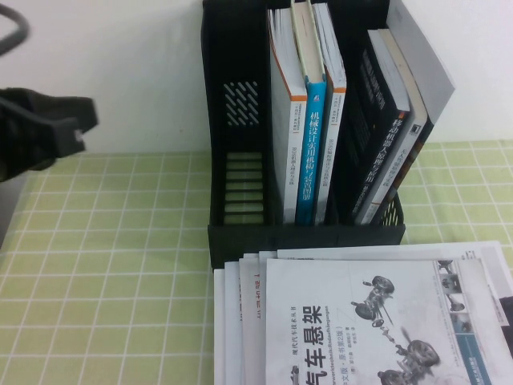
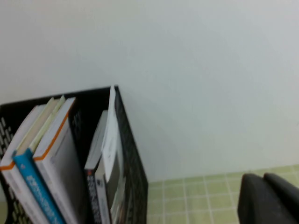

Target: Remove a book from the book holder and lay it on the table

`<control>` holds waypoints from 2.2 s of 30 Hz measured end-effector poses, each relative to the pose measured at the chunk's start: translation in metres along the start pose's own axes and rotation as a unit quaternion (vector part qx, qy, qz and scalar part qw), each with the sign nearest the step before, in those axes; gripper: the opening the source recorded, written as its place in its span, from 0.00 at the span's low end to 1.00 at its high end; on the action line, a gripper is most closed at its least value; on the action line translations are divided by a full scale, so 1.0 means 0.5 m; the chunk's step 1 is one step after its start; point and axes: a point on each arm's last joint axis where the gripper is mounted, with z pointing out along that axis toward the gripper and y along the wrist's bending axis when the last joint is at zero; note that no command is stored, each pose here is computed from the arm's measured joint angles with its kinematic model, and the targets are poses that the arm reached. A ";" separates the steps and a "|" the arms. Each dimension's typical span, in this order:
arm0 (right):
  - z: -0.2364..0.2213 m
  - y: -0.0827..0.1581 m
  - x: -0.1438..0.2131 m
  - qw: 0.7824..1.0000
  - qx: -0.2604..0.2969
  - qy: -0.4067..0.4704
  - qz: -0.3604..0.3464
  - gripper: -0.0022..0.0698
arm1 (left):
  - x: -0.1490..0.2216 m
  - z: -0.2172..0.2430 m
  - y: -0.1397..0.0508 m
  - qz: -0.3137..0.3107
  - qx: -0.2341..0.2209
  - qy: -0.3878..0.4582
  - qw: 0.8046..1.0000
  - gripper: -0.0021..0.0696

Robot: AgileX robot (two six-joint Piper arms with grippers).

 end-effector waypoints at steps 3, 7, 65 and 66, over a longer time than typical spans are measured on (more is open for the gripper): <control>0.039 0.007 0.017 0.999 -0.022 0.043 0.019 0.03 | -0.004 0.042 -0.009 0.060 0.077 0.019 0.995 0.02; 0.085 0.022 0.036 0.993 -0.066 0.096 0.029 0.03 | -0.030 0.081 -0.021 0.108 0.145 0.002 0.983 0.02; 0.367 0.042 0.150 0.967 -0.203 0.147 0.039 0.25 | -0.008 0.557 -0.260 0.280 0.305 0.049 0.909 0.03; 0.367 0.042 0.150 0.967 -0.204 0.146 0.038 0.25 | -0.005 0.560 -0.259 0.278 0.306 0.051 0.909 0.03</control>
